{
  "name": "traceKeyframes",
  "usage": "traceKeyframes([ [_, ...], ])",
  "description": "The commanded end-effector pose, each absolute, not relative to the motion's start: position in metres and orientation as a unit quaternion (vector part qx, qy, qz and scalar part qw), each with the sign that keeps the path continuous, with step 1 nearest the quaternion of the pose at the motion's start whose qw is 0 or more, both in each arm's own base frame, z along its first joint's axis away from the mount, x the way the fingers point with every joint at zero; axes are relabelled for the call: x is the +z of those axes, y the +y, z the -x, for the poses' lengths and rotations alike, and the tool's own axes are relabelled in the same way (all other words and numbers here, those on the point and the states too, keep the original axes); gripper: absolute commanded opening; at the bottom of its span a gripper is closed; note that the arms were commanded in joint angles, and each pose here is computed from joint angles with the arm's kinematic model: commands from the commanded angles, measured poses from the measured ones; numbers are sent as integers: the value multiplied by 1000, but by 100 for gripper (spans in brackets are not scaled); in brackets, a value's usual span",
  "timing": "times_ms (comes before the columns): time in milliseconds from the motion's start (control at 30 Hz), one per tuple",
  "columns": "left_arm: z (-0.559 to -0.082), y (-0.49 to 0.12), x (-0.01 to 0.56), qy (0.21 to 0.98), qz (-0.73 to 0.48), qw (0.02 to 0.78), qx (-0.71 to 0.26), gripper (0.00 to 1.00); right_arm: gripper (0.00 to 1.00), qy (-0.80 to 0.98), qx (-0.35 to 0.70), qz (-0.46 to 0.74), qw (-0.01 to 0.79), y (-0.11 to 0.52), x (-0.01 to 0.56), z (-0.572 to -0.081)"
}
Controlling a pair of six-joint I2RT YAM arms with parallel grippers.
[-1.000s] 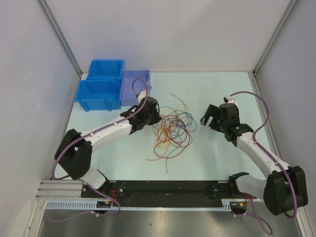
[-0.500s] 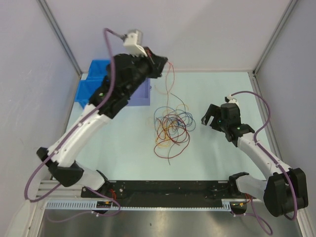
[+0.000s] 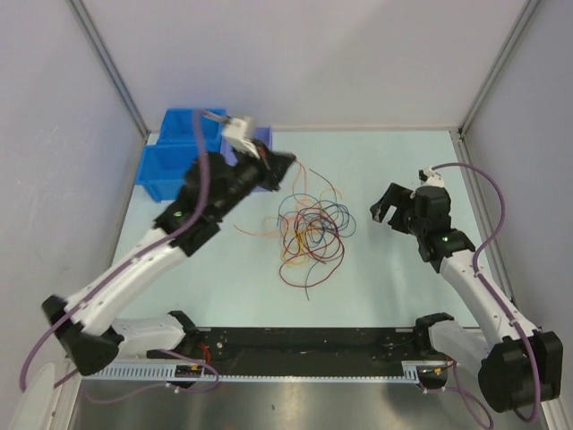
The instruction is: Untangle the cables
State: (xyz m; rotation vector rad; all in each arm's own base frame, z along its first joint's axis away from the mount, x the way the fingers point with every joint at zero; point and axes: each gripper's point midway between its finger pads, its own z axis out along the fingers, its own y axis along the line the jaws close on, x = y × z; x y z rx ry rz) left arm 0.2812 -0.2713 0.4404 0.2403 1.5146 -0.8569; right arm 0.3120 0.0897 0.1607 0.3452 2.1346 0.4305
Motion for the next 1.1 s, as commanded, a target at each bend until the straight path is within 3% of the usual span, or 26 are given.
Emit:
traceKeyframes([
  [0,-285,-317,328,738,-149,527,-394,0,97,814,274,-56,509,128,228,-312],
  [167,-288,-344,267,778,-170,453,-401,0,97,784,345,10,516,160,255,-293],
  [367,-292,-349,262,784,-160,443,-403,0,95,773,383,58,502,189,256,-283],
  [767,-298,-351,264,824,-114,396,-388,0,69,746,412,146,502,241,256,-273],
  [1067,-295,-354,267,827,-110,383,-397,0,57,749,383,118,527,241,255,-287],
])
